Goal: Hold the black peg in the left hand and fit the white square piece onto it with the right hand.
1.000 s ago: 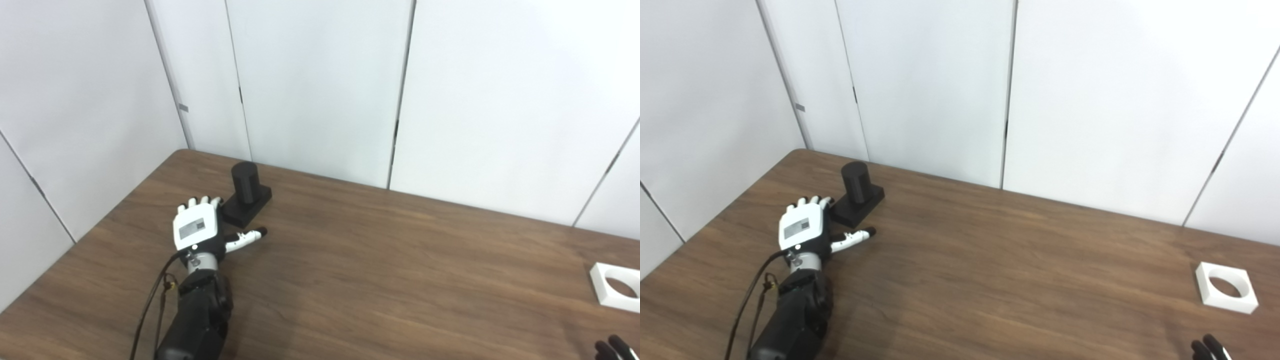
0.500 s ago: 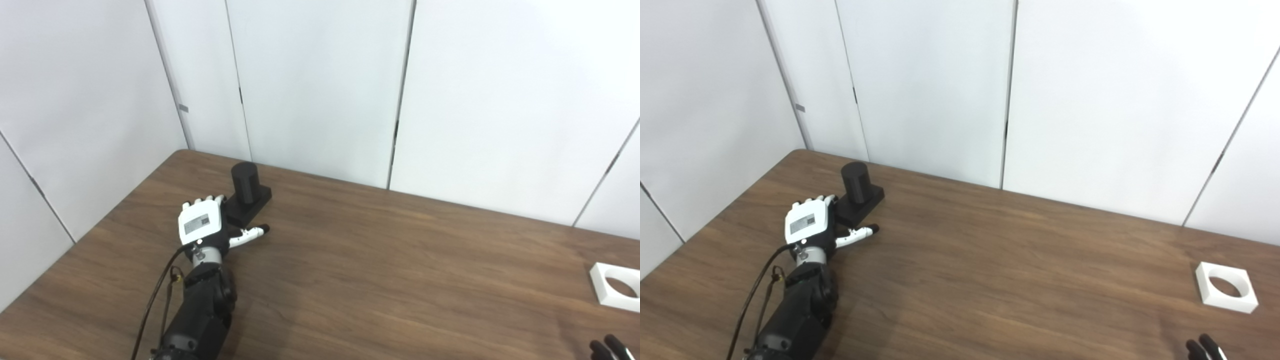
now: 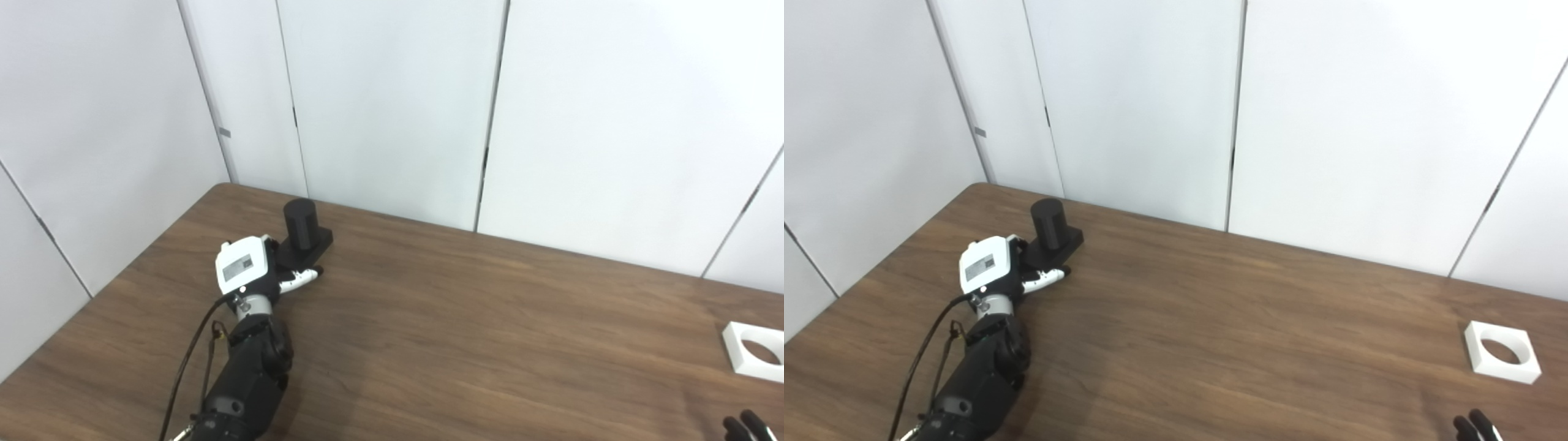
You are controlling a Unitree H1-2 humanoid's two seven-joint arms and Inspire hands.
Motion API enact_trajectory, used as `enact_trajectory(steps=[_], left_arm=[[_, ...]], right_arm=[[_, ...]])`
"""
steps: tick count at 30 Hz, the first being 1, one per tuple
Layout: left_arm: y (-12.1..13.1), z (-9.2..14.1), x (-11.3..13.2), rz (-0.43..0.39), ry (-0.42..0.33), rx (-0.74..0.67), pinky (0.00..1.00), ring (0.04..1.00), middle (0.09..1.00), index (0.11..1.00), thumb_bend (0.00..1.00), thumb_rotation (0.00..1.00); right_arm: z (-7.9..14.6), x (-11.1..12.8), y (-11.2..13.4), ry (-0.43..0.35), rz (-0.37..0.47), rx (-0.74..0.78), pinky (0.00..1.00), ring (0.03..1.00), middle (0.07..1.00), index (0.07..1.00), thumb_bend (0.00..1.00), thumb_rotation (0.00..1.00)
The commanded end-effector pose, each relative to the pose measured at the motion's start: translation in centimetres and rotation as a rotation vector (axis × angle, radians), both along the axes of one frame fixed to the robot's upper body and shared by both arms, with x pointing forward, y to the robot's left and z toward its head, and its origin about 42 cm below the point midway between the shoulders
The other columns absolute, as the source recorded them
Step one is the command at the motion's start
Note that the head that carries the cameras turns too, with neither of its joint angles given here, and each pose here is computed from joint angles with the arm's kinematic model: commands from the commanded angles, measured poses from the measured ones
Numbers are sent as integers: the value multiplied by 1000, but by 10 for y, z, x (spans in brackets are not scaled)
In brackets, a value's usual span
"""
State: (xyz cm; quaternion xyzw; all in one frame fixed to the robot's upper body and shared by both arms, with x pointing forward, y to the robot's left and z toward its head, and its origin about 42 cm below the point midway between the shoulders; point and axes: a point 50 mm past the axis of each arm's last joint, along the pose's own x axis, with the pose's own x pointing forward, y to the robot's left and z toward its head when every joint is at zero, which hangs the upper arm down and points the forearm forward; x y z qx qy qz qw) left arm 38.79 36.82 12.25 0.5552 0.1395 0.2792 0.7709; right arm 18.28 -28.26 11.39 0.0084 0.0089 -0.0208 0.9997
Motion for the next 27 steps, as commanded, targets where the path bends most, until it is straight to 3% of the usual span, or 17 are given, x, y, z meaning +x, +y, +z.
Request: enact_trajectory(steps=[1,7,13,16,18,20,27], left_arm=[[9,34,18,-21,-130,43,929,814,738,622,825,542],[12,33,18,-38,-218,22,903,770,667,477,766,444],[13,29,19,-33,-215,50,896,764,652,445,778,363],[13,27,19,-40,-225,63,856,756,625,421,773,259],[13,26,19,-46,-228,69,847,757,624,453,625,148],[13,24,18,-52,-222,80,838,763,636,471,548,90],[12,22,13,-79,-224,59,681,716,641,483,520,54]], right_arm=[[-3,0,5,26,8,22,951,956,911,934,658,1000],[-2,0,7,31,8,23,960,960,914,932,663,1000],[-2,0,7,30,8,15,963,958,909,935,664,1000],[-2,0,7,30,8,13,961,957,908,936,661,1000],[-2,0,7,30,7,12,964,956,906,936,659,1000],[-2,0,6,29,7,13,974,961,906,938,654,1000],[-2,1,5,28,4,-5,971,953,901,921,645,1000]])
